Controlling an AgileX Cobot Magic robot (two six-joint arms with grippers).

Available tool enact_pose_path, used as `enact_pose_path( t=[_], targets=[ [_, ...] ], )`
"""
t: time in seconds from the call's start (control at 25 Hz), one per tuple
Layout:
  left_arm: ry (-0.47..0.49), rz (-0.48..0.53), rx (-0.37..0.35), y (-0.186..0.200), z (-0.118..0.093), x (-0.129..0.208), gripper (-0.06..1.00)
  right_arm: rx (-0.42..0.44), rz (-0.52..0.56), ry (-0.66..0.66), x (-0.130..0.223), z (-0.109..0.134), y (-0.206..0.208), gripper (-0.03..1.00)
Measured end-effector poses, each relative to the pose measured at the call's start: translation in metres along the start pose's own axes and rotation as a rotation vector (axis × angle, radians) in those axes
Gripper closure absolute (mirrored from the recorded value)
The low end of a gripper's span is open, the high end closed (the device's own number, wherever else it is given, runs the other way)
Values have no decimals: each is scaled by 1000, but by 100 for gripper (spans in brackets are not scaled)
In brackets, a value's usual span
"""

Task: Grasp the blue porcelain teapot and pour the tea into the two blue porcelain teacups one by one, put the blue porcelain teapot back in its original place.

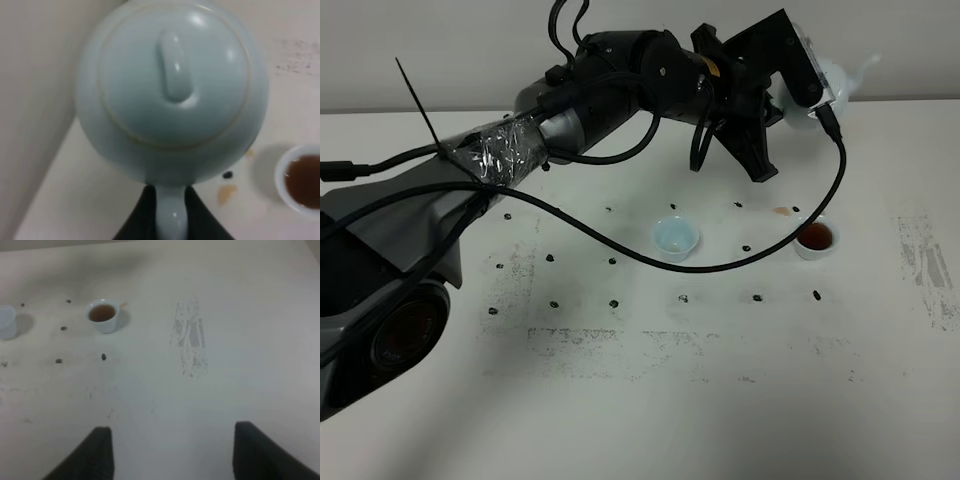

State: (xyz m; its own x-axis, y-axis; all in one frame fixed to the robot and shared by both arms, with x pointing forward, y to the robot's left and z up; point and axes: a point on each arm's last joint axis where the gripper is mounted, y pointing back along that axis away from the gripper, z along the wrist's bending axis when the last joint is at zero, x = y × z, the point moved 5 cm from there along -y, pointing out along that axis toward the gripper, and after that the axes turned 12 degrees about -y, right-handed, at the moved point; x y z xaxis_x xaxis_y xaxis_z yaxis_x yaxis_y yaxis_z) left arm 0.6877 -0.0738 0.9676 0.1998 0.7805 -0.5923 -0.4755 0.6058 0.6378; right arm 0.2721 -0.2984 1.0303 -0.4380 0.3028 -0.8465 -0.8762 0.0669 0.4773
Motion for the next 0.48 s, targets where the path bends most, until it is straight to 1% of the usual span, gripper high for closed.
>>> enact_pose_path(
  t=[0.24, 0.48],
  targets=[
    [84, 65, 53, -12, -12, 16, 87, 0, 0, 0, 0, 0, 0, 43],
    [138, 126, 99, -28, -26, 34, 87, -1, 0, 0, 0, 0, 0, 43]
  ],
)
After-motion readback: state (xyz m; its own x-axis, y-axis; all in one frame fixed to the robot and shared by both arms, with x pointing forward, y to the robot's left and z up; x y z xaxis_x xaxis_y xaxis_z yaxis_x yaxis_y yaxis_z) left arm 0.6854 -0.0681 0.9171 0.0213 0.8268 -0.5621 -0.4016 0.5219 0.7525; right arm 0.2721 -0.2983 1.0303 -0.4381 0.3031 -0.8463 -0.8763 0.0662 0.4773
